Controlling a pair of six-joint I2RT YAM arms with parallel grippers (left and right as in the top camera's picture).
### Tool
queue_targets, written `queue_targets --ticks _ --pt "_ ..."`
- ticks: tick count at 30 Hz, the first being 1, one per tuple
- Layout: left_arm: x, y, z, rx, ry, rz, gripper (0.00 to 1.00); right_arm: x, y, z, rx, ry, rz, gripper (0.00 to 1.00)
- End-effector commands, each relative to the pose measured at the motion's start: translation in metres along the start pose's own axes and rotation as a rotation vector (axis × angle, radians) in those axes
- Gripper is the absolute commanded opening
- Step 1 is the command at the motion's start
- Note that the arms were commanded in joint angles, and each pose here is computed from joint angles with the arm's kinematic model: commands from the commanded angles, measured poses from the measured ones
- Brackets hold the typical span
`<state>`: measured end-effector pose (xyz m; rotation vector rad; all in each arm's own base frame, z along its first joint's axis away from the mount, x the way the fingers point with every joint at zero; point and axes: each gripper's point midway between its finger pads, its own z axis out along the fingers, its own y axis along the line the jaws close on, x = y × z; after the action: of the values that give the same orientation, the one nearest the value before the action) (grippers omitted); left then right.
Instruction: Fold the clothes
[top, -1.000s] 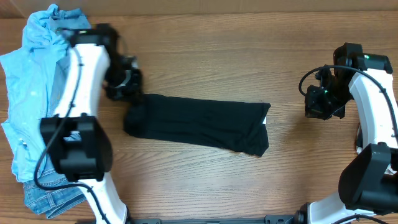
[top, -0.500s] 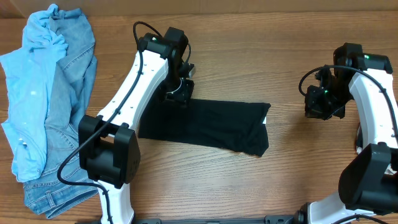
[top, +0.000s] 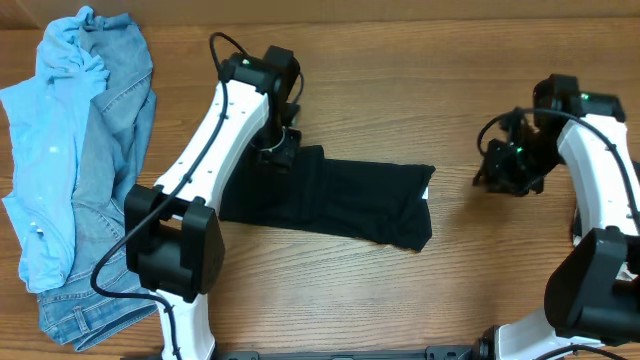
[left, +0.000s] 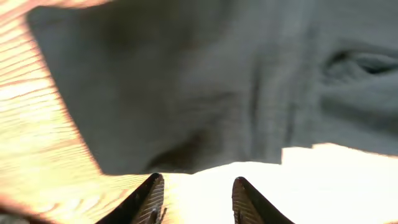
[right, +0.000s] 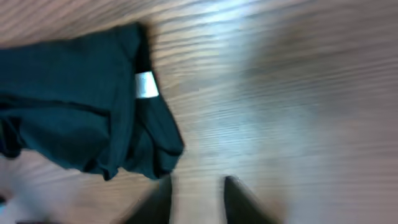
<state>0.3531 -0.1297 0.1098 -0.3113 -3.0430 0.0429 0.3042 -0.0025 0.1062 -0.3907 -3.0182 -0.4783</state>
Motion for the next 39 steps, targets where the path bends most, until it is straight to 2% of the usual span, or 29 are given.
queue_targets --ticks 1,2,6,12,17,22,29,31,33,35,38,39 --pt "-0.009 0.045 -0.01 -0.059 -0.04 -0.163 0.41 0.023 0.031 0.031 -0.206 0.074 -0.001 0.44" --pt "-0.009 0.055 -0.011 -0.047 -0.039 -0.194 0.42 0.028 0.038 0.043 -0.244 0.085 -0.014 0.55" --pt "-0.008 0.075 -0.011 -0.031 -0.038 -0.252 0.43 0.038 0.05 0.08 -0.258 0.085 -0.07 0.65" --pt "-0.007 0.075 -0.011 -0.03 -0.032 -0.232 0.44 0.027 0.027 0.11 -0.099 -0.003 -0.034 0.66" --pt "-0.006 0.075 -0.011 -0.029 -0.031 -0.233 0.44 0.028 0.027 0.123 -0.101 0.024 -0.035 0.66" --pt "-0.006 0.075 -0.011 -0.029 -0.031 -0.233 0.44 0.047 0.065 0.14 -0.224 0.12 -0.096 0.67" --pt "-0.005 0.075 -0.011 -0.03 -0.026 -0.228 0.45 0.051 0.072 0.145 -0.195 0.12 -0.123 0.69" --pt "-0.005 0.075 -0.011 -0.03 -0.026 -0.225 0.45 0.048 0.066 0.146 -0.159 0.109 -0.117 0.62" --pt "-0.005 0.075 -0.011 -0.03 -0.023 -0.22 0.45 0.044 0.06 0.147 -0.12 0.093 -0.074 0.3" --pt "-0.003 0.075 -0.011 -0.03 -0.017 -0.218 0.45 0.038 0.062 0.148 -0.125 0.07 -0.072 0.06" --pt "0.0 0.075 -0.011 -0.031 -0.006 -0.218 0.43 0.026 0.057 0.148 -0.091 0.016 -0.071 0.04" --pt "-0.001 0.075 -0.011 -0.03 -0.008 -0.225 0.38 0.019 0.049 0.146 -0.046 -0.01 -0.066 0.04"
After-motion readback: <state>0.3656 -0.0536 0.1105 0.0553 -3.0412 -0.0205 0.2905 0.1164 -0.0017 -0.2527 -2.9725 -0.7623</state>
